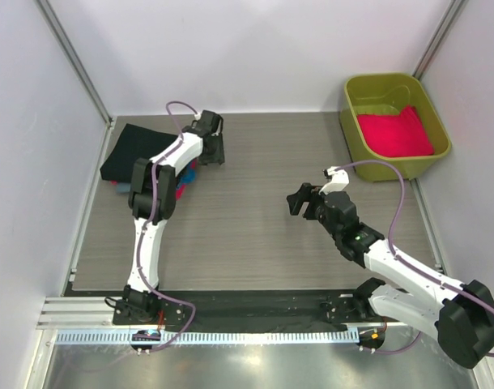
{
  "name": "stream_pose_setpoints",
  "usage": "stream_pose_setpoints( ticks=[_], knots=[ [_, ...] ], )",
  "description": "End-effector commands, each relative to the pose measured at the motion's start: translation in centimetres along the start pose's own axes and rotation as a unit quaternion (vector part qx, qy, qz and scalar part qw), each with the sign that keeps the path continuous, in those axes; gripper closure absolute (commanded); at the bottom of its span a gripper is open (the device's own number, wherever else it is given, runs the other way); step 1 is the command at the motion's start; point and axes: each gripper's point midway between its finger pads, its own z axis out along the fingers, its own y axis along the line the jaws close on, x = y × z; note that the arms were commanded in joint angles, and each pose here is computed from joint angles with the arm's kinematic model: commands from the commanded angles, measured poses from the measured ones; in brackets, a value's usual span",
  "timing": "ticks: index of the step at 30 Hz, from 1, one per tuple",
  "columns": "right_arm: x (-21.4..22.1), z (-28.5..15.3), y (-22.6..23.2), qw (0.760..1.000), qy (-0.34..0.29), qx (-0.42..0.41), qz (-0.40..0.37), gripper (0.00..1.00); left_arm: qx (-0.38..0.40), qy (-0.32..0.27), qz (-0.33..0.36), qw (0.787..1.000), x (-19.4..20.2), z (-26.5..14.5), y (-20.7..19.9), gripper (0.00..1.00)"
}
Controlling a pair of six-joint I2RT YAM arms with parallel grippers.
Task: Fold and stack the t-shirts
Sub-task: Neatly place the folded tshirt to the corner, then reset both grippers
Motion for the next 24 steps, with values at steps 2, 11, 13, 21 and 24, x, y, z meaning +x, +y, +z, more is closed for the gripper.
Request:
stream_pose_setpoints(
  ticks=[2, 11, 13, 21, 24],
  knots=[
    [-0.9, 0.3, 0.3, 1.0, -0.018, -0.005, 0.009, 0.19, -0.043, 0.011, -0.044, 0.998, -0.7, 0.4, 5.4, 0.48],
    [-0.6, 0.9, 0.0, 1.0, -0.017, 0.002, 0.005, 0.19, 0.016, -0.034, -0.072, 0.997, -2.2, -2.4, 4.7, 0.39],
    [-0.9, 1.0, -0.3, 1.0, -0.022, 0.01, 0.002, 0.19, 0.043, -0.05, -0.07, 0.995, -2.2, -3.7, 2.7, 0.35],
    [-0.8, 1.0, -2.3, 0.998, -0.031, 0.053, -0.016, 0.1, 0.126, -0.12, -0.079, 0.982, 0.6, -12.0, -3.5, 0.23],
    [-0.6, 0.6, -2.7, 0.998, -0.036, 0.057, -0.016, 0.08, 0.154, -0.126, -0.112, 0.974, 4.0, -13.3, -3.8, 0.14]
  ],
)
